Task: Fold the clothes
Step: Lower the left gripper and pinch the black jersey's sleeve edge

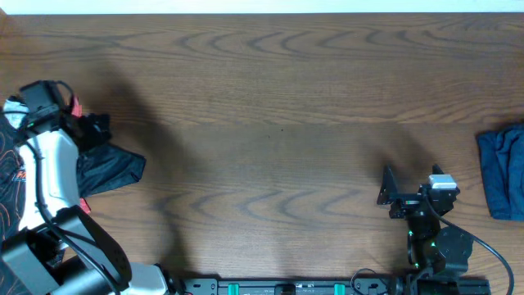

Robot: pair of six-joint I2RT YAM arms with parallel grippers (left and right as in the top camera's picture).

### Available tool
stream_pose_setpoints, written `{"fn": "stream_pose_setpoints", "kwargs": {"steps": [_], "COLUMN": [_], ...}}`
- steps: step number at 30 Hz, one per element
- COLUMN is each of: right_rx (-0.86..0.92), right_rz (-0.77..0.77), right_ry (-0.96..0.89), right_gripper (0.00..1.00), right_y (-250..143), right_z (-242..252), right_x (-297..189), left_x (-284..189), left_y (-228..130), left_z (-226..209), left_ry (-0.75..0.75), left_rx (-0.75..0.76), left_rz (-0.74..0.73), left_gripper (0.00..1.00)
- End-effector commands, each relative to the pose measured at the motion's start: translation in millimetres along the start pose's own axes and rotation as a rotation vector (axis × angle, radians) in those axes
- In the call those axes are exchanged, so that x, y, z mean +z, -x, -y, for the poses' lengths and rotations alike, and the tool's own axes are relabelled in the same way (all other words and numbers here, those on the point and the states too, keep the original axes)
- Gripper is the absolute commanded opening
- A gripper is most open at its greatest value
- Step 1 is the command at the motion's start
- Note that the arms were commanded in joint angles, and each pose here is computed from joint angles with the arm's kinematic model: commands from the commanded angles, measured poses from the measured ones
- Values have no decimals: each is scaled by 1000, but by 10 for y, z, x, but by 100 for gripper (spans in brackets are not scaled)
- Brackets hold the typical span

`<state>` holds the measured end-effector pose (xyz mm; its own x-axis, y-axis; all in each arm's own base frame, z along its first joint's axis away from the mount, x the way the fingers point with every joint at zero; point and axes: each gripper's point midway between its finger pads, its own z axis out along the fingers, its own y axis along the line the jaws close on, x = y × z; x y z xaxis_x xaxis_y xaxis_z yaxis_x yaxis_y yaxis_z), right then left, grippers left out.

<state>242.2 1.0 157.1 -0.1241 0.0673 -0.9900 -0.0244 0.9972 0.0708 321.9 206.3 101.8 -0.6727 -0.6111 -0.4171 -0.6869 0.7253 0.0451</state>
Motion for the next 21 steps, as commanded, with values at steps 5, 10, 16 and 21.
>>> {"fn": "stream_pose_setpoints", "kwargs": {"steps": [5, 10, 16, 21], "right_rx": [-12, -12, -12, -12], "right_rz": [2, 2, 2, 2], "right_ry": [-3, -3, -3, -3], "right_gripper": [99, 99, 99, 99], "right_y": [-14, -14, -14, -14], "right_z": [10, 10, 10, 10], "right_x": [1, 1, 1, 1], "left_x": [318, 541, 655, 694], "left_y": [89, 55, 56, 53], "left_z": [-33, -116, -178, -219], "left_ry": [-147, -162, -162, -159], "left_rx": [-118, -142, -117, -115], "left_rz": [-50, -83, -85, -87], "left_gripper": [85, 84, 84, 78]}}
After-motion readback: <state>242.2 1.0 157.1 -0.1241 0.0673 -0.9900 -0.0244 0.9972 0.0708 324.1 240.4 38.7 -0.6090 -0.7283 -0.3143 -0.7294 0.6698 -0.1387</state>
